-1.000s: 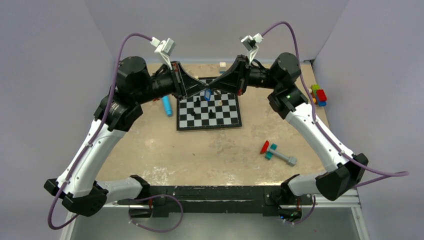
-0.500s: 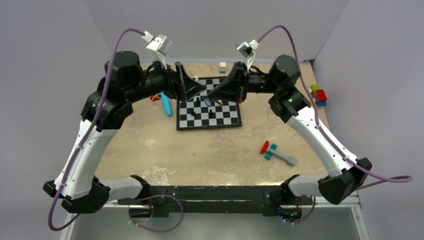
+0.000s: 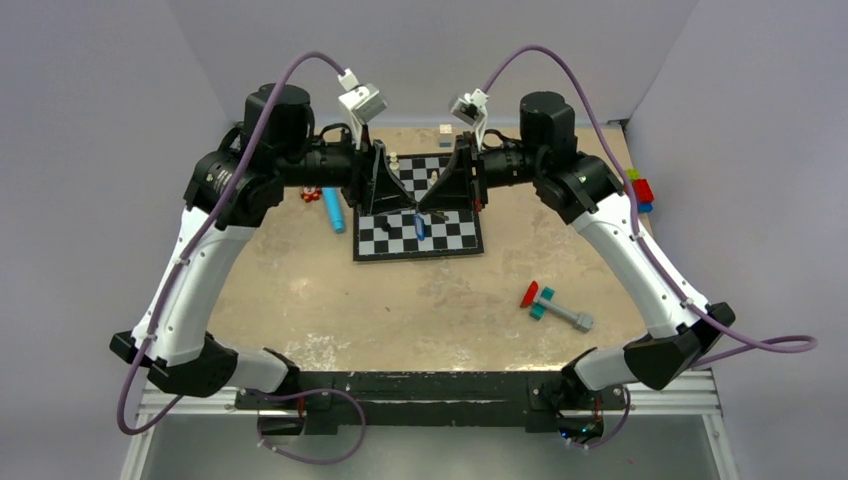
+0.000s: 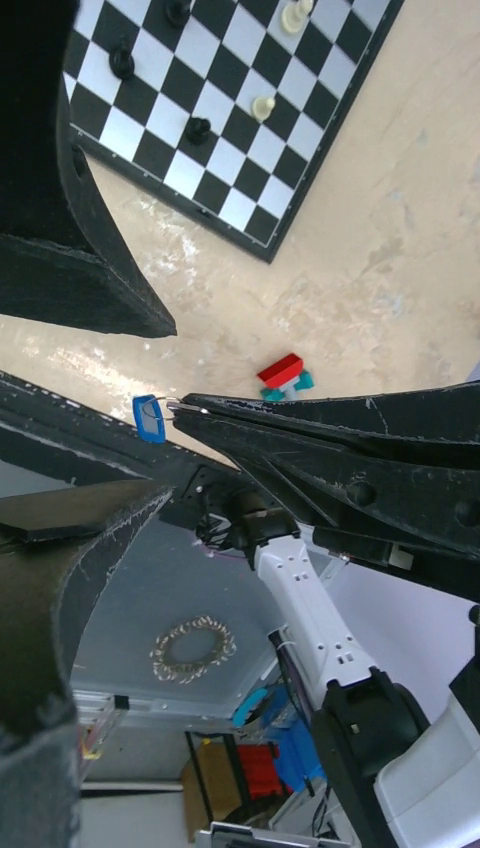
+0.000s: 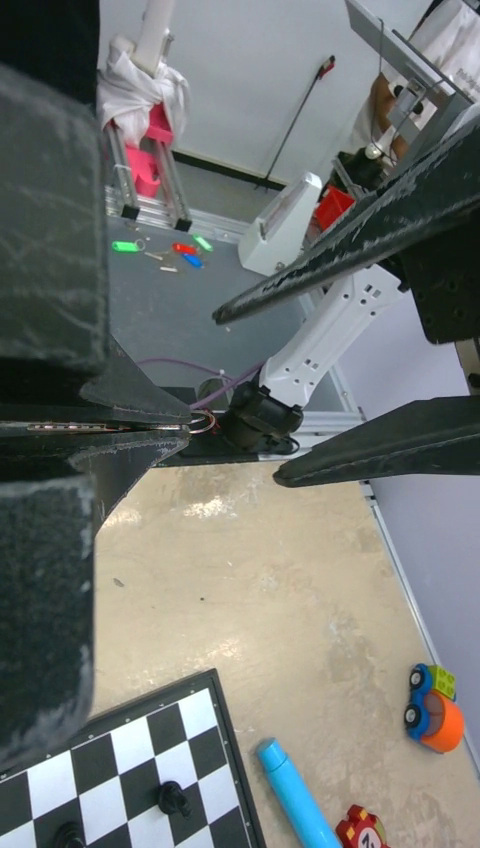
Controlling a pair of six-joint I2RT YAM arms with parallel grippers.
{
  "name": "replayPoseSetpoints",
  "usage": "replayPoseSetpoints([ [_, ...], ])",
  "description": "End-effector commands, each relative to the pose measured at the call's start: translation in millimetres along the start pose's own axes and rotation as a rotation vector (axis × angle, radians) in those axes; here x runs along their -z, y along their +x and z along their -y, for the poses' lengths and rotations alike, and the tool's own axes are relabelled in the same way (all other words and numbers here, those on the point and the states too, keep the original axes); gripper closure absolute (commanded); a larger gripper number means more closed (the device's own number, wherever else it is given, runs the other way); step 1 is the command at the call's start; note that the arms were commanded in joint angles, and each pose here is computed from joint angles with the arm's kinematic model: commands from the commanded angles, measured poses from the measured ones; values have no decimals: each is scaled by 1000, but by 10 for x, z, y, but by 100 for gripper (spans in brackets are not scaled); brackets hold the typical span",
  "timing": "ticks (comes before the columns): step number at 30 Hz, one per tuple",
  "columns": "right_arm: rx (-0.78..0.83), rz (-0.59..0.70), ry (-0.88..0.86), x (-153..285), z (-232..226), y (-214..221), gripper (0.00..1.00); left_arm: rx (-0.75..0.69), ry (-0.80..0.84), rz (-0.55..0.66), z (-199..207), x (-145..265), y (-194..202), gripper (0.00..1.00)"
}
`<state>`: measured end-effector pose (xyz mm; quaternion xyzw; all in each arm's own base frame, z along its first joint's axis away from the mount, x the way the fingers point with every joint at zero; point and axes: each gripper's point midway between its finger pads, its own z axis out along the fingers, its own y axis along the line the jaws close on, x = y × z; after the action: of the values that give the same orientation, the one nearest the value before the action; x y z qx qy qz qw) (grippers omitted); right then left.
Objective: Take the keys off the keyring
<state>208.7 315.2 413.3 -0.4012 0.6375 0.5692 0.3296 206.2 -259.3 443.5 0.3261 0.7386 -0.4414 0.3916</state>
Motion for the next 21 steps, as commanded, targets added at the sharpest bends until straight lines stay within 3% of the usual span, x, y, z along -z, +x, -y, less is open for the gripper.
replayPoseSetpoints([
  [1,56,-3,-23,53,-129,-50,100,-18,77,-19,104,4,54,43],
  [11,75,7,-32,68,-192,-68,100,3,89,-33,62,-82,58,54],
  [21,93,22,-60,72,-266,-159,100,14,67,-42,-5,-125,68,57],
])
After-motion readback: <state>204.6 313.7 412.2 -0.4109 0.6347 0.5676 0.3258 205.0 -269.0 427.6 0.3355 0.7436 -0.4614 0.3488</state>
